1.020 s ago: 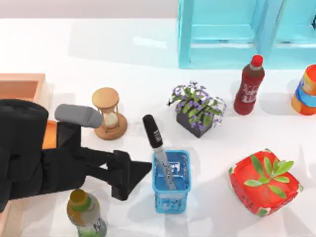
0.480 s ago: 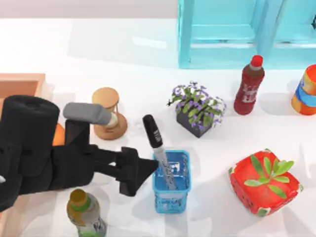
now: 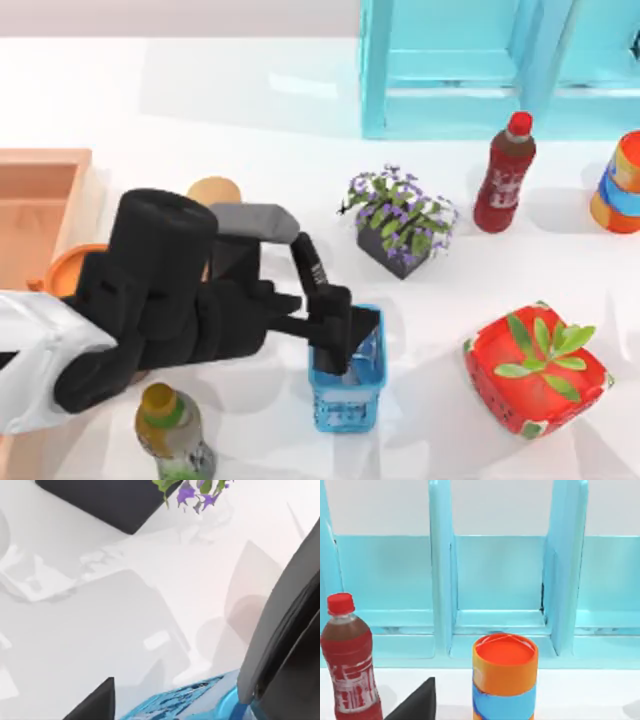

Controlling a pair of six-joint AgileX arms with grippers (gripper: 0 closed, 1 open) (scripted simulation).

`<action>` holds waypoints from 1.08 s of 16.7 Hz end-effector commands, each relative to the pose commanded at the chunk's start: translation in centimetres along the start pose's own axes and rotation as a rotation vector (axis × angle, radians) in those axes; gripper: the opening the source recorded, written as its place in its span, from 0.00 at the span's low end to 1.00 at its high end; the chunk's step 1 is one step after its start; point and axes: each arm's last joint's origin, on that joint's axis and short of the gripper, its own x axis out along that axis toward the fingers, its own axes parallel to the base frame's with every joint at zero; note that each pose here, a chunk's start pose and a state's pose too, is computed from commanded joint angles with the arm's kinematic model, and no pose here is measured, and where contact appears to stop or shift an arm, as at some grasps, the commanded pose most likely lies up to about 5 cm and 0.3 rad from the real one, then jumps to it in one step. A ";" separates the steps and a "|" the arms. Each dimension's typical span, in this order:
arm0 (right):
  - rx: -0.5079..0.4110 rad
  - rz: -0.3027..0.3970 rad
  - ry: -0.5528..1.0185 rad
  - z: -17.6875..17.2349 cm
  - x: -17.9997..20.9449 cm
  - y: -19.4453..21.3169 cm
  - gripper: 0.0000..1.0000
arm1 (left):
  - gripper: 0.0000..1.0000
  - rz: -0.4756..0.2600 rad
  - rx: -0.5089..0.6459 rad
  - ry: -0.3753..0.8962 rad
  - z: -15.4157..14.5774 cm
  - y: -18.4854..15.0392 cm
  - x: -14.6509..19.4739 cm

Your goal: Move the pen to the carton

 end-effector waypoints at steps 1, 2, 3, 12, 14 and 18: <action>0.000 0.000 0.000 0.0 0.0 0.0 1.00 | 1.00 0.000 0.000 0.000 -0.2 0.1 0.8; 0.000 0.000 0.000 0.0 0.0 0.0 1.00 | 1.00 0.001 0.000 0.001 -0.5 0.2 1.5; 0.000 0.000 0.000 0.0 0.0 0.0 1.00 | 1.00 0.001 0.000 0.003 -0.8 0.3 2.0; 0.000 0.000 0.000 0.0 0.0 0.0 1.00 | 0.77 0.003 0.000 0.007 -1.3 0.5 2.7; 0.000 0.000 0.000 0.0 0.0 0.0 1.00 | 0.62 0.003 0.000 0.007 -1.3 0.5 2.7; 0.000 0.000 0.000 0.0 0.0 0.0 1.00 | 0.32 0.003 0.000 0.007 -1.3 0.5 2.7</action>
